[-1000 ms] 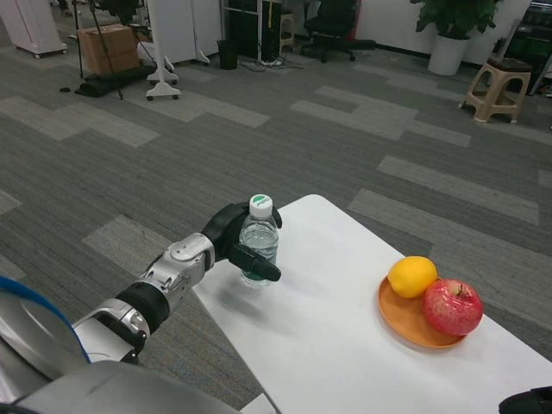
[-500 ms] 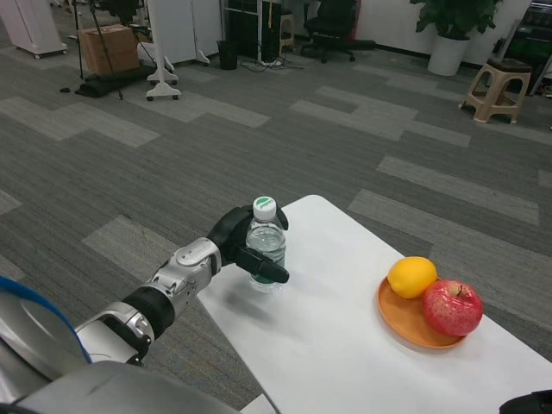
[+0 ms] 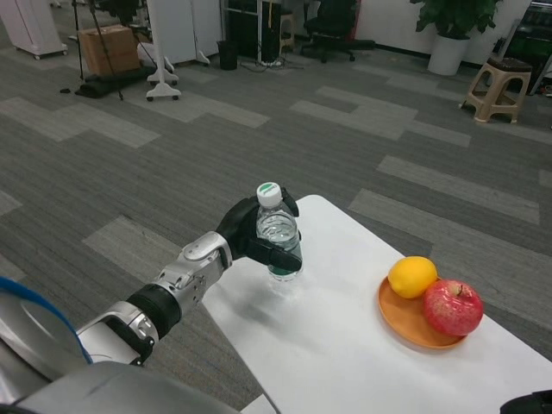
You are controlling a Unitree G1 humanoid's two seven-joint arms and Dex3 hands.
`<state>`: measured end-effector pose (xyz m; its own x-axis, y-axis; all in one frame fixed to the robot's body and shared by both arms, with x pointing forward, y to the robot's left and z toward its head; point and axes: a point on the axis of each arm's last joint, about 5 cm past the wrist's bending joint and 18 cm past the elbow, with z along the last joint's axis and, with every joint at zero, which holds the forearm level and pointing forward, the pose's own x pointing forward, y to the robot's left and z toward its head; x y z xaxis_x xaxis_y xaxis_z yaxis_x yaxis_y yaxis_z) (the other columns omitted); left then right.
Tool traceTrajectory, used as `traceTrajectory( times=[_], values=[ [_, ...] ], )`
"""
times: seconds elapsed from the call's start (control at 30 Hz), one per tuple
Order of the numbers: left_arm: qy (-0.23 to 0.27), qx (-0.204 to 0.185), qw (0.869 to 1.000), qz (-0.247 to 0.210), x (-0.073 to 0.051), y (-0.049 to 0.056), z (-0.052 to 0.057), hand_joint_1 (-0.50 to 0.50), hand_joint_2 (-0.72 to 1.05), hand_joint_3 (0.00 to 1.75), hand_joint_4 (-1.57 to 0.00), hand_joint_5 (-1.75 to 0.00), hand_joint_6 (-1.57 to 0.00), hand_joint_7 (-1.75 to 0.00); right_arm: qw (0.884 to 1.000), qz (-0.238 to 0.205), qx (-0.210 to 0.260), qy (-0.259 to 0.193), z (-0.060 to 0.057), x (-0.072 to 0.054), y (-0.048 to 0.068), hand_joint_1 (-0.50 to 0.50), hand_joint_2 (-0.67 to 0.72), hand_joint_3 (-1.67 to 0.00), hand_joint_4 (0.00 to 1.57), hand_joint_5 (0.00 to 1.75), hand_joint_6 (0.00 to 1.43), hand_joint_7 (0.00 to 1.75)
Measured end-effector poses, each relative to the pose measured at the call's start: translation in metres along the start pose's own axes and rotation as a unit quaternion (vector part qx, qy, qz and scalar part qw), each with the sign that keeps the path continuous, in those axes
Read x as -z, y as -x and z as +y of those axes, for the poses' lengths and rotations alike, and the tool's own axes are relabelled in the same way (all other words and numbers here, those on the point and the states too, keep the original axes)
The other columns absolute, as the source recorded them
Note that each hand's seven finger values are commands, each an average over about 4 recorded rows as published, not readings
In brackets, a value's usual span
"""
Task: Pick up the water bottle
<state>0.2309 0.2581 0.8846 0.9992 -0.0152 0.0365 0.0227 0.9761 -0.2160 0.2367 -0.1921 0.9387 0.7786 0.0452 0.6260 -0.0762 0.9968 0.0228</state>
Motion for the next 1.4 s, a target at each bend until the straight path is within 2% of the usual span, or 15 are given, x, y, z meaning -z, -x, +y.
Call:
traceTrajectory(
  times=[0.17, 0.33, 0.47, 0.53, 0.67, 0.93, 1.1, 1.4],
  values=[
    [-0.015, 0.034, 0.999, 0.008, -0.022, -0.006, -0.006, 0.50, 0.69, 0.07, -0.94, -1.75, -0.97, -1.68, 1.000, 0.000, 0.001, 0.000, 0.000, 0.000, 0.000, -0.17, 0.60, 0.00, 0.00, 0.00, 0.00, 0.00],
    [-0.056, 0.069, 0.996, 0.015, -0.048, -0.011, -0.014, 0.50, 0.69, 0.00, -0.94, -1.75, -0.96, -1.68, 1.000, 0.001, 0.002, 0.000, 0.000, 0.000, 0.001, -0.17, 0.63, 0.00, 0.00, 0.00, 0.00, 0.00],
    [-0.091, 0.107, 0.990, 0.008, -0.072, -0.018, -0.026, 0.50, 0.69, 0.00, -0.94, -1.75, -0.94, -1.68, 1.000, 0.001, 0.002, 0.000, 0.000, 0.000, 0.001, -0.17, 0.61, 0.00, 0.00, 0.00, 0.00, 0.00],
    [-0.100, 0.117, 0.988, -0.002, -0.078, -0.021, -0.030, 0.50, 0.69, 0.00, -0.94, -1.75, -0.94, -1.68, 1.000, 0.001, 0.002, 0.000, 0.000, 0.000, 0.001, -0.17, 0.65, 0.00, 0.00, 0.00, 0.00, 0.00],
    [-0.114, 0.127, 0.985, -0.003, -0.082, -0.022, -0.035, 0.50, 0.60, 0.00, -0.94, -1.75, -0.93, -1.64, 1.000, 0.001, 0.002, 0.000, 0.000, 0.000, 0.001, -0.17, 0.66, 0.00, 0.00, 0.00, 0.00, 0.00],
    [-0.126, 0.145, 0.981, -0.015, -0.090, -0.026, -0.044, 0.50, 0.60, 0.07, -0.94, -1.75, -0.92, -1.61, 1.000, 0.001, 0.002, 0.000, 0.000, 0.000, 0.001, -0.17, 0.63, 0.00, 0.00, 0.00, 0.00, 0.00],
    [-0.129, 0.146, 0.981, -0.015, -0.090, -0.026, -0.044, 0.50, 0.60, 0.00, -0.94, -1.75, -0.92, -1.61, 1.000, 0.001, 0.002, 0.000, 0.000, 0.000, 0.001, -0.17, 0.66, 0.00, 0.00, 0.00, 0.00, 0.00],
    [-0.129, 0.146, 0.981, -0.016, -0.090, -0.026, -0.044, 0.50, 0.60, 0.00, -0.93, -1.75, -0.92, -1.61, 1.000, 0.000, 0.001, 0.000, 0.000, 0.000, 0.001, -0.17, 0.63, 0.00, 0.00, 0.00, 0.00, 0.00]
  ],
)
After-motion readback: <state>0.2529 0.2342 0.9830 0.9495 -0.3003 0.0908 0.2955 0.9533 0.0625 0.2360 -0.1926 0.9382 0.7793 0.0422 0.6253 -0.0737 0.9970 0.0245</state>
